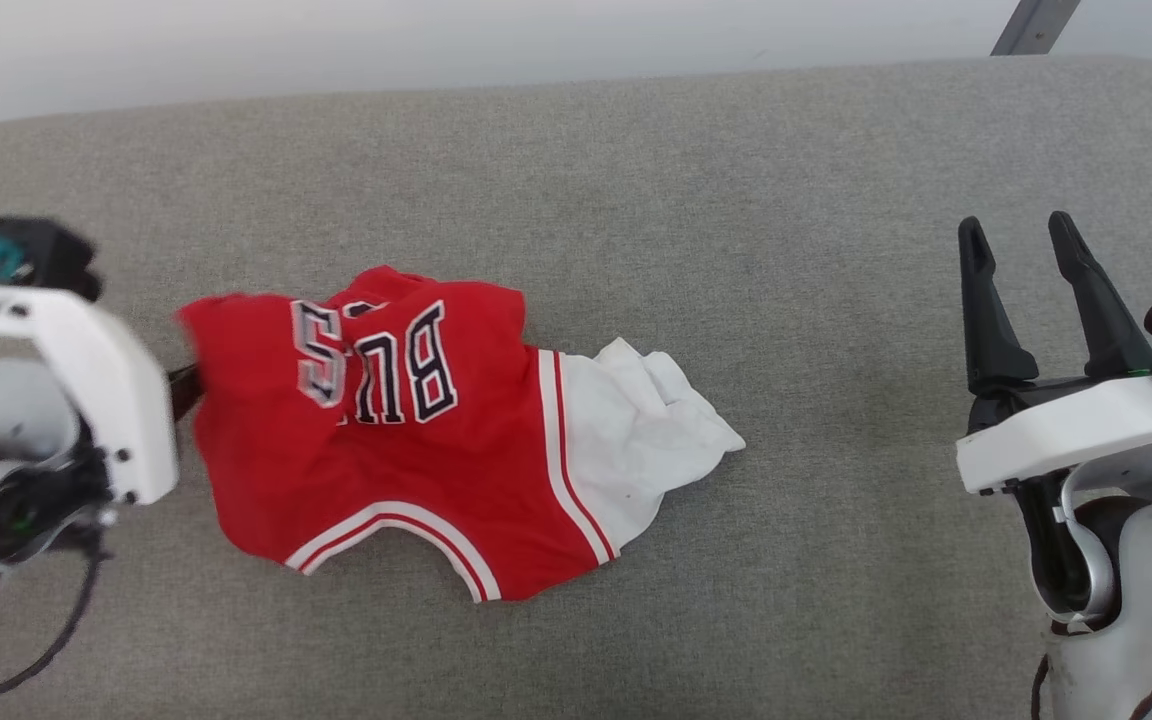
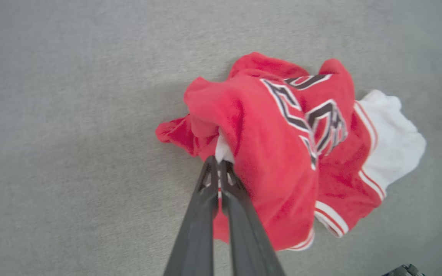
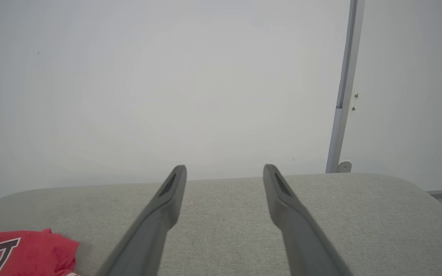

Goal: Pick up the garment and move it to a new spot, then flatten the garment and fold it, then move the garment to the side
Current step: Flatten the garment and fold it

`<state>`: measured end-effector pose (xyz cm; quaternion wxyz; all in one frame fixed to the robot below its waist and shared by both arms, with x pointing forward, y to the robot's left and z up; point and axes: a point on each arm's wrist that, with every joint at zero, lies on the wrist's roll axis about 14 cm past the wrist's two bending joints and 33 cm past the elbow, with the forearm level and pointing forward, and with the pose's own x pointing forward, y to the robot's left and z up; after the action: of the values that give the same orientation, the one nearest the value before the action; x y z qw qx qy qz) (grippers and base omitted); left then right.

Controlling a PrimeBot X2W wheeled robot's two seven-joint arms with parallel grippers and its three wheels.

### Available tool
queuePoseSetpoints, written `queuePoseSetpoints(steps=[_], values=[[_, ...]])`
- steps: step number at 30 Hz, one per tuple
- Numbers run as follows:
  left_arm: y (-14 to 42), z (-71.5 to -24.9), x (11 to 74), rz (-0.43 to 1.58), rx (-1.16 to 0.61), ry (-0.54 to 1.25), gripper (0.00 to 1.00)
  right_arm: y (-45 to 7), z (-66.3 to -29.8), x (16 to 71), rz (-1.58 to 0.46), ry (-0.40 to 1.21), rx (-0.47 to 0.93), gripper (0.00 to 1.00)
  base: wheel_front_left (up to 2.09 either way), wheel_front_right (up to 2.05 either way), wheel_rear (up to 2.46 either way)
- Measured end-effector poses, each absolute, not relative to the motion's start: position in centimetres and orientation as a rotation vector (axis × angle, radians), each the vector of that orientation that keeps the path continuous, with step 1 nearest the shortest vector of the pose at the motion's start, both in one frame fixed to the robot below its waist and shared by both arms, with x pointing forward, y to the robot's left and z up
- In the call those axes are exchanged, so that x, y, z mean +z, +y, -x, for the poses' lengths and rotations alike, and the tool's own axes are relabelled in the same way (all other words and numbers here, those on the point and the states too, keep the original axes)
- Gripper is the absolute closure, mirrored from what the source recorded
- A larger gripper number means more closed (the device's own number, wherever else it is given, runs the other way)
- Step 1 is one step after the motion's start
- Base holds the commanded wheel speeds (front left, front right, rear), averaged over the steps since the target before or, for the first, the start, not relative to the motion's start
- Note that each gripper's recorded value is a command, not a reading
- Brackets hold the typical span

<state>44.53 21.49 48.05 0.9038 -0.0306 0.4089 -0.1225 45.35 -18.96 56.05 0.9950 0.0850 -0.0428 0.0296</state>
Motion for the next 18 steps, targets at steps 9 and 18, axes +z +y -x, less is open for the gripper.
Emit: queuePoseSetpoints(steps=[9, 18], values=[[11.2, -44.7, 51.6, -0.018, -0.583, 0.785, 1.0, -19.0, -45.0, 56.1, -0.165, -0.081, 0.059, 0.0, 0.0, 0.0, 0.0], [4.2, -41.2, 47.2, -0.15, -0.823, 0.952, 1.0, -19.6, -44.5, 55.6, -0.167, -0.068, 0.045, 0.0, 0.0, 0.0, 0.0]])
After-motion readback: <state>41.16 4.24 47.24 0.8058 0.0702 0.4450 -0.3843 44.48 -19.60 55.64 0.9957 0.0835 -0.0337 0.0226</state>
